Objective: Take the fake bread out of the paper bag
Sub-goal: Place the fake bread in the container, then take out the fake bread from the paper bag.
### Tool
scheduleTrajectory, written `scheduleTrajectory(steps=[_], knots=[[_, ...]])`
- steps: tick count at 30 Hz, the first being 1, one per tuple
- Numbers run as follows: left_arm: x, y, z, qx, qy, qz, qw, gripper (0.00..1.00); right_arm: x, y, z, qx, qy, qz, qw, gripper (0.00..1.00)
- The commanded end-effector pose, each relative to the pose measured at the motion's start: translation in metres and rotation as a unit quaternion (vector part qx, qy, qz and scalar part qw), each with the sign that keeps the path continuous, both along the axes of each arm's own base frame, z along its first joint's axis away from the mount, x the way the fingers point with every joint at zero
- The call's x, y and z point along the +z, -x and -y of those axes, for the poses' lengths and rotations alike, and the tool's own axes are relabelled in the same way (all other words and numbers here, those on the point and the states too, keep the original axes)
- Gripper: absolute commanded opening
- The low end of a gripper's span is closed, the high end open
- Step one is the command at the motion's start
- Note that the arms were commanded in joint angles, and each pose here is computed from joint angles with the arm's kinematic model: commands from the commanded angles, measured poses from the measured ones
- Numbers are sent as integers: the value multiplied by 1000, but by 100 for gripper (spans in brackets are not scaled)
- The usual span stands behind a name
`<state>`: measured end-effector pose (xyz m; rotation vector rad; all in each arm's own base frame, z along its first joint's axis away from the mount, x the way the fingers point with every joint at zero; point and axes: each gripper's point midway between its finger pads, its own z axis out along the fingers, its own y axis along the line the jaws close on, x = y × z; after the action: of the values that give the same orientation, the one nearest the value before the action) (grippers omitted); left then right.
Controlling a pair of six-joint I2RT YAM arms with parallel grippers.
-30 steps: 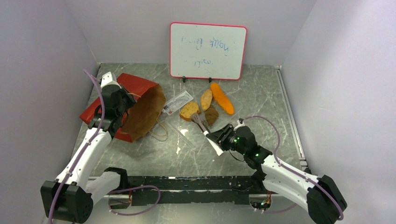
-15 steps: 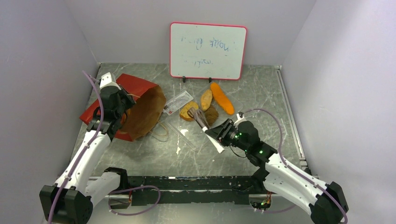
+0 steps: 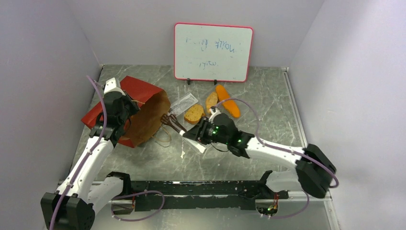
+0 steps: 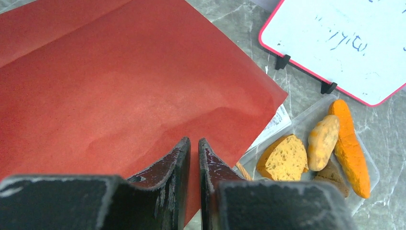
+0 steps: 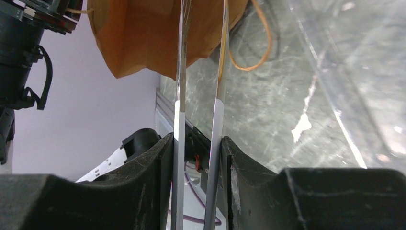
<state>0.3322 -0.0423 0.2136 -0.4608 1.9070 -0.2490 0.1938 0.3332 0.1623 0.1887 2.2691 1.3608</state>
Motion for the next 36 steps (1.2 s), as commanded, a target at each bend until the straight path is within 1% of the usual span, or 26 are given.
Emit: scheduleTrajectory(steps=[1, 8, 14, 16, 18, 21, 30, 36], knots=[[2, 4, 6, -20, 2, 10, 1000, 7, 18, -4, -44, 45, -42, 25, 998, 36], [-6, 10, 6, -21, 3, 1, 1000, 7, 2, -17, -94, 81, -57, 1, 995, 36], [-12, 14, 6, -18, 8, -9, 1000, 7, -10, -35, -131, 95, -72, -15, 993, 37], [-12, 14, 6, -18, 11, -12, 1000, 7, -6, -42, -145, 101, -83, -16, 991, 38], [-12, 14, 8, -20, 14, -13, 1000, 7, -14, -46, -154, 105, -83, -27, 991, 38], [-11, 14, 9, -21, 17, -14, 1000, 7, -30, -51, -164, 105, -81, -47, 990, 39], [-4, 15, 11, -27, 19, -9, 999, 7, -62, -60, -179, 109, -59, -76, 989, 42], [0, 17, 12, -32, 17, -8, 999, 7, -72, -67, -190, 111, -58, -86, 988, 43]])
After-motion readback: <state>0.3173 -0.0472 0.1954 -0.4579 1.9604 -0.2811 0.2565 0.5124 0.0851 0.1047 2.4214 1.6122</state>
